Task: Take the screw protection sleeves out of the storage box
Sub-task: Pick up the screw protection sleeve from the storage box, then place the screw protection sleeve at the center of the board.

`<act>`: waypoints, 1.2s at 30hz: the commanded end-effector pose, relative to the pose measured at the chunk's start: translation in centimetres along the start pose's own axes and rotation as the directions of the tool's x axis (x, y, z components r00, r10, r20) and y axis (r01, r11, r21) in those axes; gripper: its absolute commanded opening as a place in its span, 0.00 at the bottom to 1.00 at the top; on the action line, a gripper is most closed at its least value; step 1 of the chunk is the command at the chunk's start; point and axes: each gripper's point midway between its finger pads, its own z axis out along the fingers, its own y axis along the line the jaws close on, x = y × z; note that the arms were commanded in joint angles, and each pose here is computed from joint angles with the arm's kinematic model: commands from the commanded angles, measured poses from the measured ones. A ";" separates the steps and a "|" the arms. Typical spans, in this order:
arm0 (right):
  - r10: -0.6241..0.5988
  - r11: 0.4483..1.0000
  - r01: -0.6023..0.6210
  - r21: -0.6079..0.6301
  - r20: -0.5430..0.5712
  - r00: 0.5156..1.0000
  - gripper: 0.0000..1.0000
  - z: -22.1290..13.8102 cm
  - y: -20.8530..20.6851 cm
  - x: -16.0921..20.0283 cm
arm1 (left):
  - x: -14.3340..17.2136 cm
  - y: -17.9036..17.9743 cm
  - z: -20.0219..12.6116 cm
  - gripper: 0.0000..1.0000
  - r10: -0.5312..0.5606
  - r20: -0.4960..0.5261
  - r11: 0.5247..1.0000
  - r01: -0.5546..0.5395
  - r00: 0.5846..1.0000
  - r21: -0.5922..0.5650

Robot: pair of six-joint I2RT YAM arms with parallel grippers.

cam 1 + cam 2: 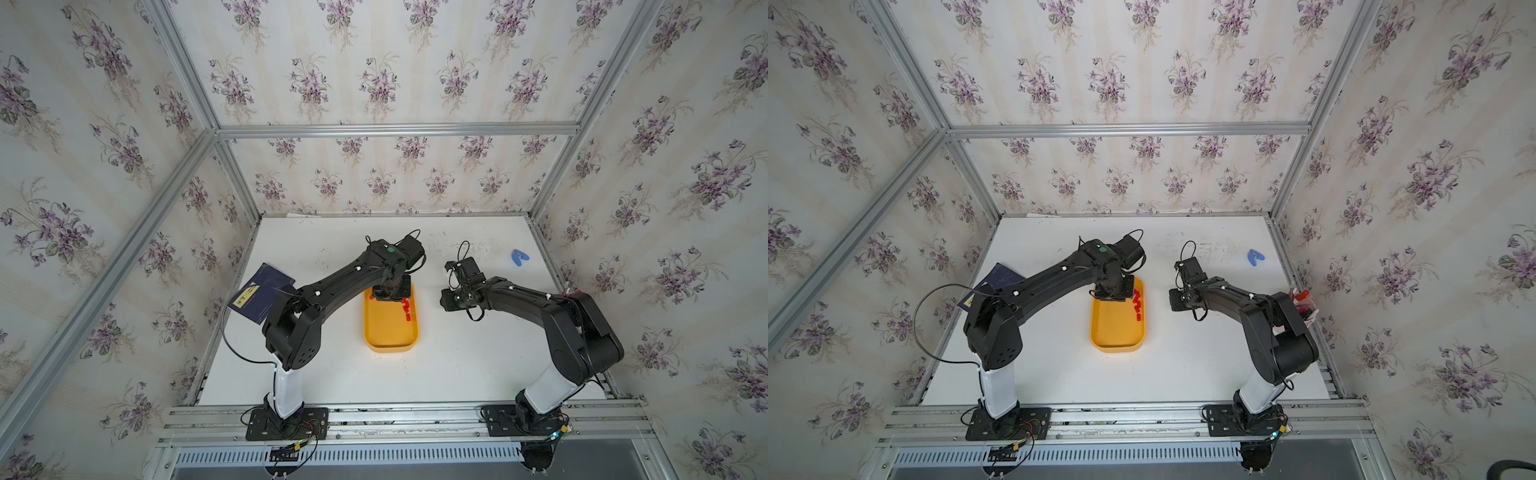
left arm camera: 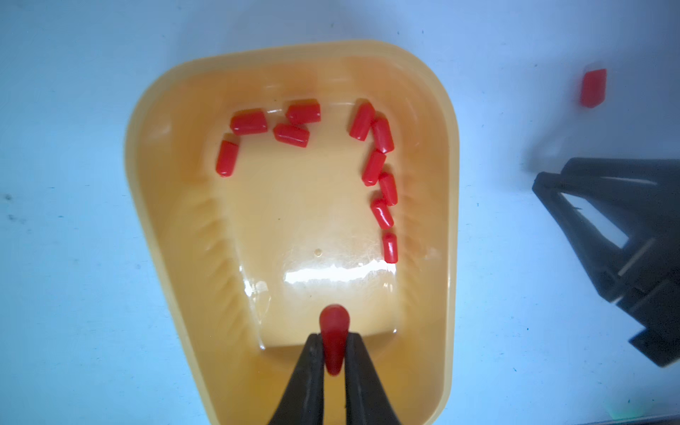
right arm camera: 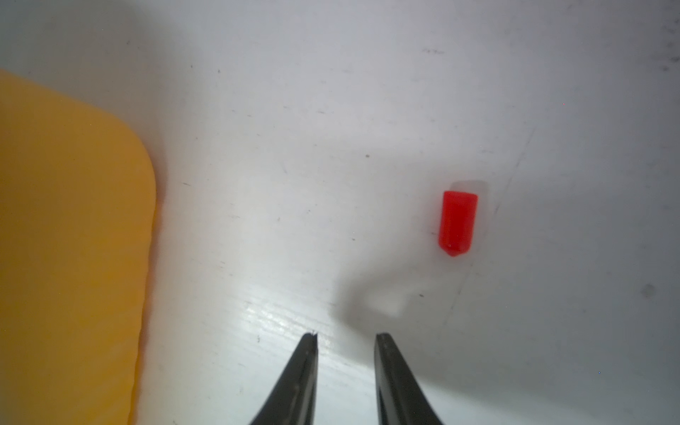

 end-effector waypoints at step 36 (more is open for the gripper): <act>-0.002 0.999 0.001 0.038 0.020 1.000 0.32 -2.4 -0.3 -0.6 | -0.1 14.4 11.7 0.22 0.029 -0.141 0.972 -0.062 0.990 -0.229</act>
